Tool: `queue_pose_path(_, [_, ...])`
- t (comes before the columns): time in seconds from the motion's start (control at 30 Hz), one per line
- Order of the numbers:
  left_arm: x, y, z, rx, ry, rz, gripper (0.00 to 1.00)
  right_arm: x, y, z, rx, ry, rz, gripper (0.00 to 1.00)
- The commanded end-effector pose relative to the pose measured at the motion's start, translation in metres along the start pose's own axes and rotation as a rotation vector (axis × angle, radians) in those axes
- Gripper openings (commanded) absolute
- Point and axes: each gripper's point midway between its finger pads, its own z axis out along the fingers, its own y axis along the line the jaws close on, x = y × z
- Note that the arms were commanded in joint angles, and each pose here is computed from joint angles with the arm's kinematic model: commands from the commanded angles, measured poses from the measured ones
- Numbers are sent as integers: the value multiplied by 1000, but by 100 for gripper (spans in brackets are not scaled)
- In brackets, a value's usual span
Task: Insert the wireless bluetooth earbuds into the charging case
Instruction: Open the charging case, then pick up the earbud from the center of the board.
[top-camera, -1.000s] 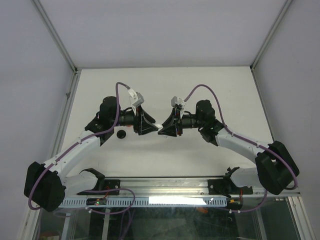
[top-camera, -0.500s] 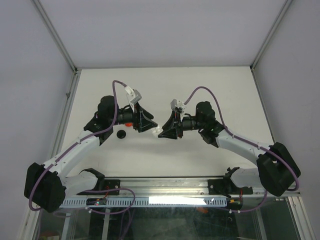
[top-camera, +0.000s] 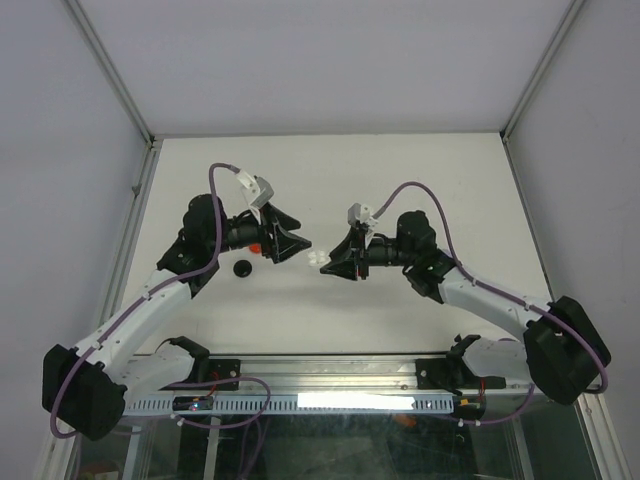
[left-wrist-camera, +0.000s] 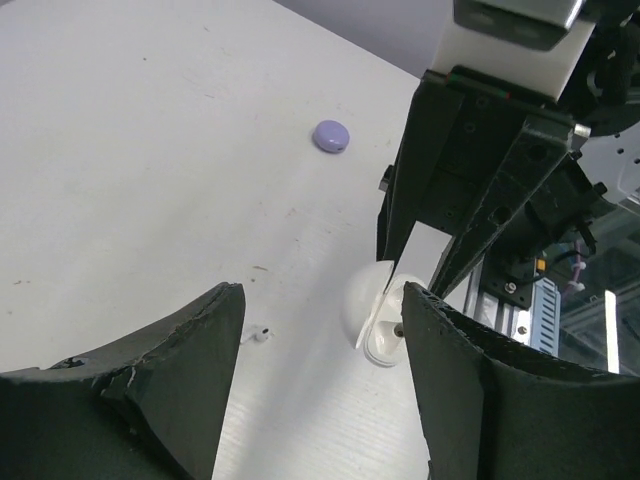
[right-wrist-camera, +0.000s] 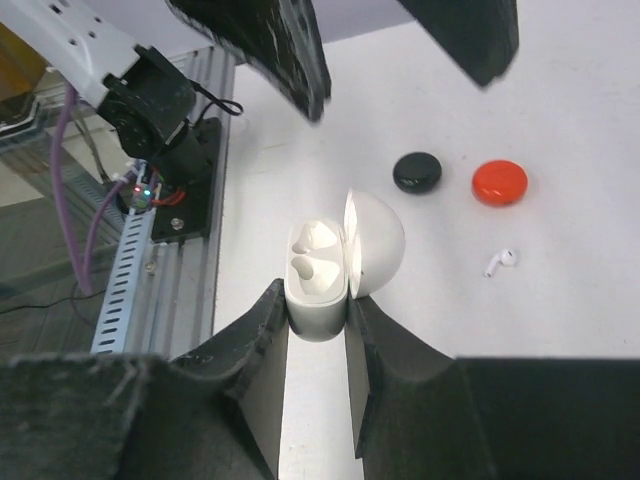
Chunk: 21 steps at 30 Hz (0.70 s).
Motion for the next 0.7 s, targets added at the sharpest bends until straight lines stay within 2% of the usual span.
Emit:
queue_pose_path(0.0, [-16,11,-6,-85,-59,22,65,-7,-17,-9,131,-62,-94,10])
queue_pose_path(0.13, [-6,19,-5,-141,-51,-75,65,1,-26,-17,215,-80,-110,11])
queue_pose_path(0.33, [32,39,2,-239,10,-237,62,2,-41,-37,373,-145,-177,11])
queue_pose_path(0.53, [64,48,18,-301,95,-272,61,0,-53,-67,555,-210,-225,11])
queue_pose_path(0.67, [86,78,19,-463,164,-325,61,2,-51,-74,578,-219,-235,12])
